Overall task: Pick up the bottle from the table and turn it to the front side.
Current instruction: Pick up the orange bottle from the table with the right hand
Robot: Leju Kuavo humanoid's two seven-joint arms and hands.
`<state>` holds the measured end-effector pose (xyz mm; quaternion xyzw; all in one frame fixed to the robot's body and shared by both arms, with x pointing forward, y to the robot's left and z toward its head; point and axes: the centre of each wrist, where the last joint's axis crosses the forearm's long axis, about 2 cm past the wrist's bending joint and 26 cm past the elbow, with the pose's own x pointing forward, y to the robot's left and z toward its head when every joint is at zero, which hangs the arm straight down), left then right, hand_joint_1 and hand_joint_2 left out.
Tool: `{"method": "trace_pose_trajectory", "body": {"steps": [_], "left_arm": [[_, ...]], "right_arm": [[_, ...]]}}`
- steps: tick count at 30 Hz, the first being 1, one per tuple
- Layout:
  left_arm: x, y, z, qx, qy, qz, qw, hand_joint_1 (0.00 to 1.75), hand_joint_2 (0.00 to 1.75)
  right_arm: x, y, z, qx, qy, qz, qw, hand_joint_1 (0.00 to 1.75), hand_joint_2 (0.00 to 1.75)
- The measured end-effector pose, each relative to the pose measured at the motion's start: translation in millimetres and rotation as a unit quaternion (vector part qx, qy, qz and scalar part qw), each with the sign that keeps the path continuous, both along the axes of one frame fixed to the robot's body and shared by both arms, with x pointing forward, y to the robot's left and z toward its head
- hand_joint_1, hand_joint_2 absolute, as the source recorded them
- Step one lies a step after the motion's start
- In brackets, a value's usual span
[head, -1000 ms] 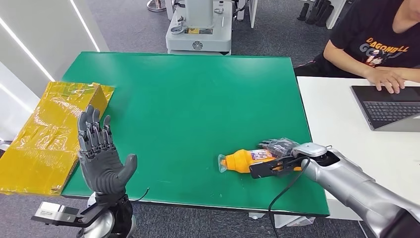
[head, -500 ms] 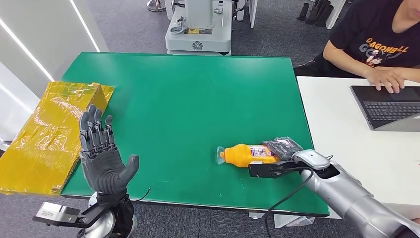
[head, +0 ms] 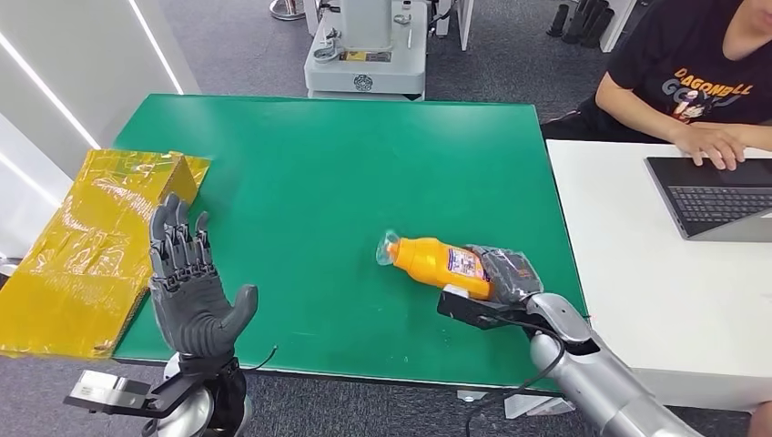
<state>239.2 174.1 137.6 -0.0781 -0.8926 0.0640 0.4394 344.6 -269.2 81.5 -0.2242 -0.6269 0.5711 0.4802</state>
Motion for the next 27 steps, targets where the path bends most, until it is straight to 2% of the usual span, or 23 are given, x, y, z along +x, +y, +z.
{"method": "trace_pose_trajectory", "body": {"steps": [5, 10, 13, 19, 23, 27], "left_arm": [[-0.1, -8.2, -4.8, 0.004, 0.017, -0.027, 0.999, 0.00, 1.75], [5.3, -17.9, -9.6, -0.004, 0.048, -0.063, 0.997, 0.00, 1.75], [11.7, -24.5, -13.0, -0.011, 0.072, -0.094, 0.993, 0.00, 1.75], [17.7, -34.6, -20.0, -0.008, 0.100, -0.135, 0.986, 0.00, 1.75], [20.6, -40.8, -22.4, -0.004, 0.125, -0.185, 0.975, 0.00, 1.75], [25.9, -44.5, -20.9, 0.004, 0.124, -0.221, 0.967, 0.00, 1.75]], "right_arm": [[-18.9, 25.5, -0.3, 0.141, -0.084, -0.019, 0.986, 1.75, 1.75], [-32.4, 50.6, 9.2, 0.248, -0.180, -0.023, 0.952, 1.75, 1.75], [-34.0, 68.0, 18.9, 0.291, -0.212, -0.021, 0.933, 1.75, 1.75], [-35.2, 91.0, 30.9, 0.325, -0.222, -0.007, 0.919, 1.75, 1.75], [-35.6, 99.0, 32.8, 0.304, -0.196, 0.022, 0.932, 1.75, 1.75], [-34.1, 108.7, 36.1, 0.281, -0.154, 0.052, 0.946, 1.75, 1.75]]}}
